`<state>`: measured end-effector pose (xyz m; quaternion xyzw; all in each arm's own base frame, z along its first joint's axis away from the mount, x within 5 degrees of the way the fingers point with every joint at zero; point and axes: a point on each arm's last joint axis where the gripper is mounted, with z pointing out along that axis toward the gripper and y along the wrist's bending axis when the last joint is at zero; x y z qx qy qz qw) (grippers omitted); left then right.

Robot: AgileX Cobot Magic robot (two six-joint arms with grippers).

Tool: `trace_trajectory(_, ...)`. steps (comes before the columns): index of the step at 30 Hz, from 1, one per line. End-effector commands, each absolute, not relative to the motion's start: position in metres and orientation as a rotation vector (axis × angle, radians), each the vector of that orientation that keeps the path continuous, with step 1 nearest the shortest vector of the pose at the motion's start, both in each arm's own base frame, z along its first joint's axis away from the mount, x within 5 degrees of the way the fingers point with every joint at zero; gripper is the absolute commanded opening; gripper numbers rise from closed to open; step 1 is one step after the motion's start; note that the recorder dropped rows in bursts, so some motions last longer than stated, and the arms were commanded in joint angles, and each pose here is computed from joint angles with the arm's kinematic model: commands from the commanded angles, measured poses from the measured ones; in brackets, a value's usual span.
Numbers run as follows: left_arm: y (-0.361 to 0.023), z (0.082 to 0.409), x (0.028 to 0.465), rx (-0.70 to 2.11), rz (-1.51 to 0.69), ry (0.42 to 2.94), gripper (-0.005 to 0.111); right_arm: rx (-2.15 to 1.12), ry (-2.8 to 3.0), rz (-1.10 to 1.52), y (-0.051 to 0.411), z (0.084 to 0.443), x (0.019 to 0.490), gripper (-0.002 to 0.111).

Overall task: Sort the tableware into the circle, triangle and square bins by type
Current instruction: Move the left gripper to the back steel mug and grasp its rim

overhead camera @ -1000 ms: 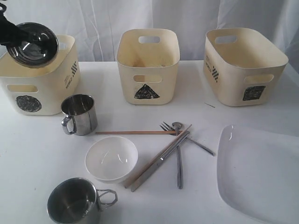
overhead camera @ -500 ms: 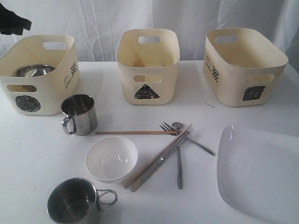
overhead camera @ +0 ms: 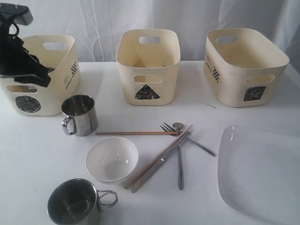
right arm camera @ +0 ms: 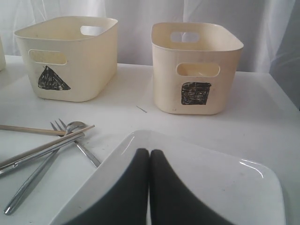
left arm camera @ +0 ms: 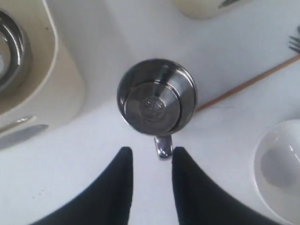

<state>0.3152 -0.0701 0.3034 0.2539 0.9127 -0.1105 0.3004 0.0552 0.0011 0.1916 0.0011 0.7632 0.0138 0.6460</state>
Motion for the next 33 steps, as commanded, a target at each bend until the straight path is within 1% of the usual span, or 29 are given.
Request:
trace_trajectory(1,-0.073,0.284,0.311,0.636,-0.297,2.439,0.039,0.000,1.730,0.033,0.001,0.191,0.055,0.000)
trace_trajectory(3,-0.073,0.276,0.320,0.576,-0.290,2.437,0.051,0.000,1.730,0.033,0.001,0.191,0.055,0.000)
trace_trajectory(4,-0.073,0.273,0.323,0.557,-0.294,2.441,0.052,0.000,1.730,0.033,0.001,0.191,0.055,0.000)
trace_trajectory(9,-0.080,0.246,0.337,0.449,-0.413,2.509,0.053,0.000,1.730,0.033,0.001,0.191,0.055,0.000)
trace_trajectory(11,-0.080,0.241,0.340,0.436,-0.413,2.514,0.053,0.000,1.730,0.033,0.001,0.191,0.055,0.000)
trace_trajectory(17,-0.080,0.236,0.346,0.407,-0.390,2.492,0.053,0.000,1.730,0.033,0.001,0.191,0.055,0.000)
trace_trajectory(33,-0.082,0.208,0.361,0.332,-0.398,2.519,0.053,0.000,1.730,0.033,0.001,0.191,0.055,0.000)
